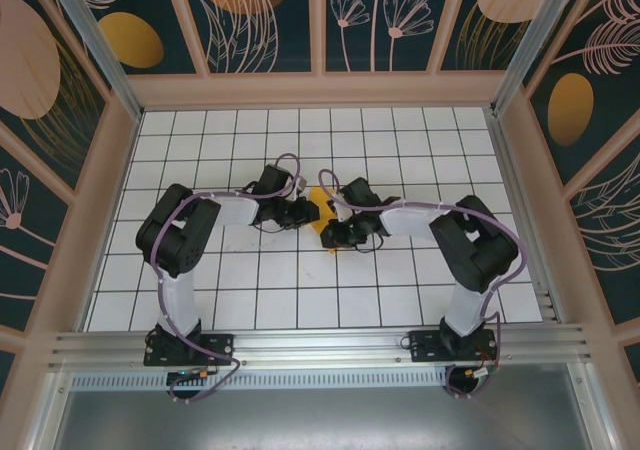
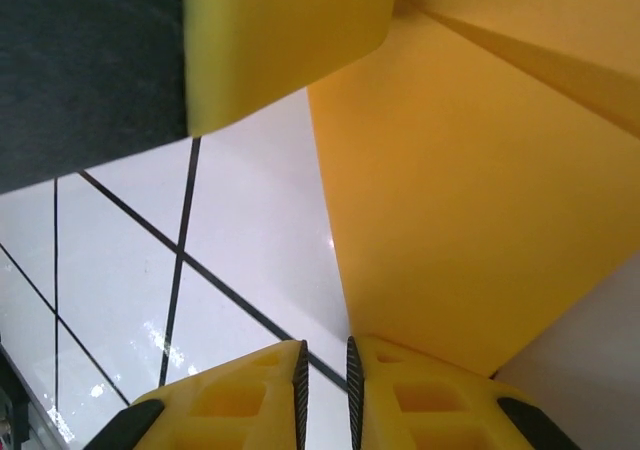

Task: Fold a paper plane with a square sheet of paper (fold left side to right side)
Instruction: Third fold the triangle at the center of the table.

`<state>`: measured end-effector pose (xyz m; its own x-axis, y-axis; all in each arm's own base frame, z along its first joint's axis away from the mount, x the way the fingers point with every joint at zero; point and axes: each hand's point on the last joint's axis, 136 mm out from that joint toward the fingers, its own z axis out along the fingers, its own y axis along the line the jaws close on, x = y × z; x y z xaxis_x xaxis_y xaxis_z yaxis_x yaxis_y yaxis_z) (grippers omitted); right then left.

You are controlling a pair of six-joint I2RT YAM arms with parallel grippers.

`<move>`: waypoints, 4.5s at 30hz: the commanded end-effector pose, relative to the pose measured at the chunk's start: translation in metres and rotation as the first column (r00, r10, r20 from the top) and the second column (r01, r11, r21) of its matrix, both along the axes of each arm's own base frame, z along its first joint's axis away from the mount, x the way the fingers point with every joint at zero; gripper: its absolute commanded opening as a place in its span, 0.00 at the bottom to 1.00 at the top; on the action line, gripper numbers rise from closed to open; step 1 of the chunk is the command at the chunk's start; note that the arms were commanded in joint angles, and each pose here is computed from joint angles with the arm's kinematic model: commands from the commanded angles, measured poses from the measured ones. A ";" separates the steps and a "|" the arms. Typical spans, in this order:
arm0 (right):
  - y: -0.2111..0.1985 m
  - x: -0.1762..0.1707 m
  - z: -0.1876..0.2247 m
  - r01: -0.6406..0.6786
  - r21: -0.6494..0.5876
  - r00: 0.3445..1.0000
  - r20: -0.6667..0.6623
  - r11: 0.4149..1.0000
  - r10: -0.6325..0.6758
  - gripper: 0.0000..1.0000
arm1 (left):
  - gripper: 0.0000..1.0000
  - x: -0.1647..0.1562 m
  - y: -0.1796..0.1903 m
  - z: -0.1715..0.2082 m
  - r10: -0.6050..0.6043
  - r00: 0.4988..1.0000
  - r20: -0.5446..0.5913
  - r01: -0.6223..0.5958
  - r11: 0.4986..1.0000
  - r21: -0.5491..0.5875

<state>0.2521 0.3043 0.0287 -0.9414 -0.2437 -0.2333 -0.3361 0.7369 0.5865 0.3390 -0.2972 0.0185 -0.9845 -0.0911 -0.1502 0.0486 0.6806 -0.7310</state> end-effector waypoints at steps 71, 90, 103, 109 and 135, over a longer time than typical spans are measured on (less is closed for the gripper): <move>-0.028 -0.057 -0.035 -0.044 -0.130 0.981 -0.193 0.991 0.019 0.27 | 0.22 -0.031 0.037 -0.062 0.041 0.990 -0.135 -0.011 0.975 0.220; -0.031 -0.054 -0.039 -0.032 -0.140 0.980 -0.199 0.990 0.004 0.26 | 0.23 0.038 0.062 0.008 0.060 0.996 0.063 -0.074 0.964 0.254; -0.031 -0.054 -0.041 -0.032 -0.140 0.980 -0.198 0.990 0.004 0.27 | 0.23 -0.018 0.009 0.058 -0.038 0.997 0.068 0.038 0.999 -0.004; -0.031 -0.053 -0.041 -0.031 -0.140 0.980 -0.198 0.990 0.002 0.26 | 0.22 -0.032 -0.007 0.036 -0.057 0.998 0.011 0.057 0.998 -0.026; -0.031 -0.052 -0.044 -0.030 -0.152 0.980 -0.198 0.988 -0.001 0.26 | 0.22 -0.027 -0.034 0.015 -0.100 0.994 -0.033 0.098 0.994 -0.049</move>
<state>0.2236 0.2989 0.0175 -0.9485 -0.2767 -0.1542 -0.3120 0.7313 0.6065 0.3124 -0.3223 0.0346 -0.9923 -0.0184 -0.1224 0.0809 0.6520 -0.7539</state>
